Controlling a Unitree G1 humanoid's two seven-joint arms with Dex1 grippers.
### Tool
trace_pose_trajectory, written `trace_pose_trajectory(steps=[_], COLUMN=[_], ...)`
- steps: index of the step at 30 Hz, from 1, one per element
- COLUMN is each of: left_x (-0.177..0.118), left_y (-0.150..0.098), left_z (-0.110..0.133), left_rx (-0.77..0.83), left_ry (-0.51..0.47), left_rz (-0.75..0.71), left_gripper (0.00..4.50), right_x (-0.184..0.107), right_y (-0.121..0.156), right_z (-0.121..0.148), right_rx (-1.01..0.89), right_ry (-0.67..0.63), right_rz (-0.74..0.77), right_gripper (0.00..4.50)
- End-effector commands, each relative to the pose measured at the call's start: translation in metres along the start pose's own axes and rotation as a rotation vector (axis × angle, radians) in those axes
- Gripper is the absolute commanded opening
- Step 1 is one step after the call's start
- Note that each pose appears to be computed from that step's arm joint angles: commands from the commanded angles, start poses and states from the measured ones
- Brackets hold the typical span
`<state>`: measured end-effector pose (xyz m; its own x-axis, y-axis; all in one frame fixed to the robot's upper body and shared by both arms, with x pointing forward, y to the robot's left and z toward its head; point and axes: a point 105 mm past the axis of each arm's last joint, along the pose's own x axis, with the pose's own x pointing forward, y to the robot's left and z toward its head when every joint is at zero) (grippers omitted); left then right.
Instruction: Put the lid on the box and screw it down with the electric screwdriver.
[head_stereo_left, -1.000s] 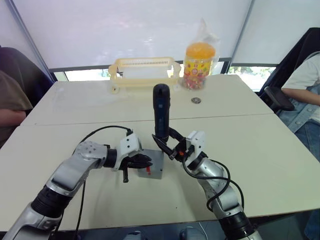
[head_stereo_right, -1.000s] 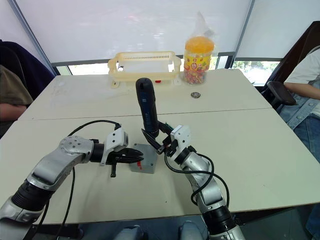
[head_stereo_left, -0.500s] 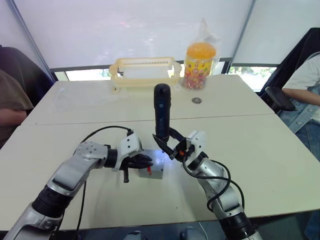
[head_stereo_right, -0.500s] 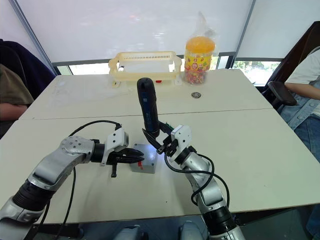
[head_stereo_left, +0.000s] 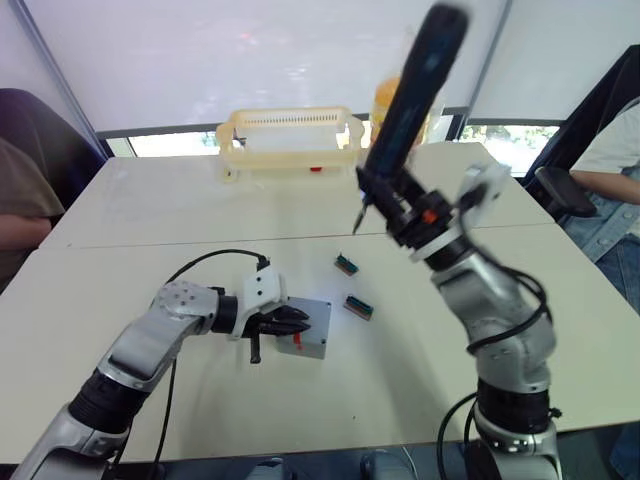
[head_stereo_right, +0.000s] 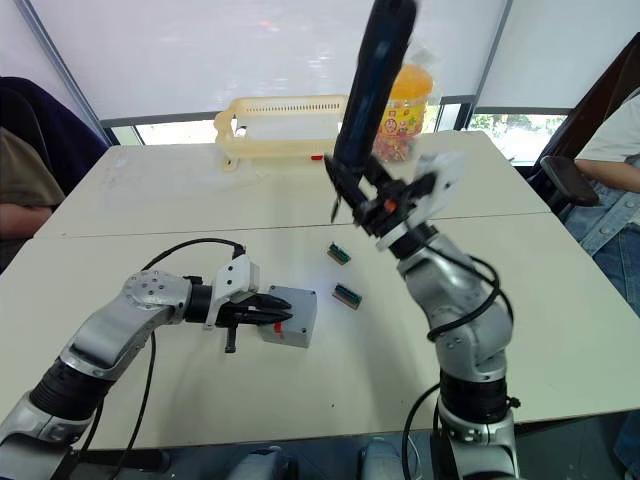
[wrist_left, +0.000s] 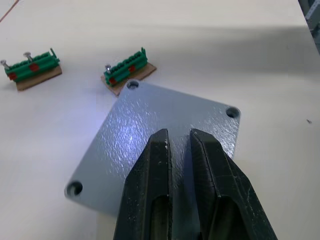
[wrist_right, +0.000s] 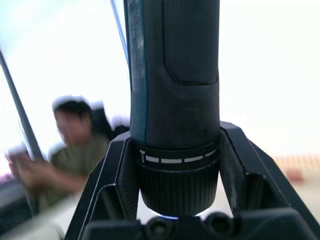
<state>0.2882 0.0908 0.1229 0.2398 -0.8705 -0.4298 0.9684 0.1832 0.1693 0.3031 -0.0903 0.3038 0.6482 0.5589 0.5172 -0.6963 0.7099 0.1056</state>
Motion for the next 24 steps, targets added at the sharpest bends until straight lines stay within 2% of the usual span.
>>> trace_pose_trajectory(steps=[1, 2, 5, 6, 8, 10, 14, 19, 24], left_x=[0.007, 0.008, -0.002, -0.005, -0.019, -0.03, -0.042, -0.052, -0.052], left_y=[-0.006, -0.006, 0.003, 0.004, 0.002, -0.005, -0.017, -0.026, -0.027], left_z=[-0.024, -0.022, 0.009, 0.015, 0.033, 0.045, 0.046, 0.018, 0.003], left_rx=[-0.095, -0.097, -0.129, -0.134, -0.127, -0.122, -0.122, -0.152, -0.191], left_ry=[0.058, 0.047, -0.084, -0.105, -0.144, -0.159, -0.125, -0.016, 0.0], left_rz=[-0.012, -0.009, 0.039, 0.045, 0.058, 0.058, 0.075, 0.124, 0.169], left_gripper=[0.64, 0.64, 0.64, 0.64, 0.64, 0.64, 0.64, 0.64, 0.64], right_x=[-0.004, -0.007, -0.05, -0.062, -0.102, -0.133, -0.163, -0.181, -0.194], right_y=[-0.014, -0.022, -0.053, -0.056, -0.064, -0.062, -0.068, -0.087, -0.101], right_z=[0.022, 0.022, -0.021, -0.027, -0.044, -0.052, -0.056, -0.065, -0.074], right_rx=[0.048, 0.049, -0.049, -0.058, 0.031, 0.124, 0.222, 0.3, 0.307], right_ry=[0.014, 0.041, 0.53, 0.623, 0.879, 1.054, 1.174, 1.248, 1.307], right_rz=[-0.052, -0.081, -0.156, -0.16, -0.198, -0.199, -0.265, -0.399, -0.497], right_gripper=[1.75, 1.75, 1.75, 1.75, 1.75, 1.75, 1.75, 1.75, 1.75])
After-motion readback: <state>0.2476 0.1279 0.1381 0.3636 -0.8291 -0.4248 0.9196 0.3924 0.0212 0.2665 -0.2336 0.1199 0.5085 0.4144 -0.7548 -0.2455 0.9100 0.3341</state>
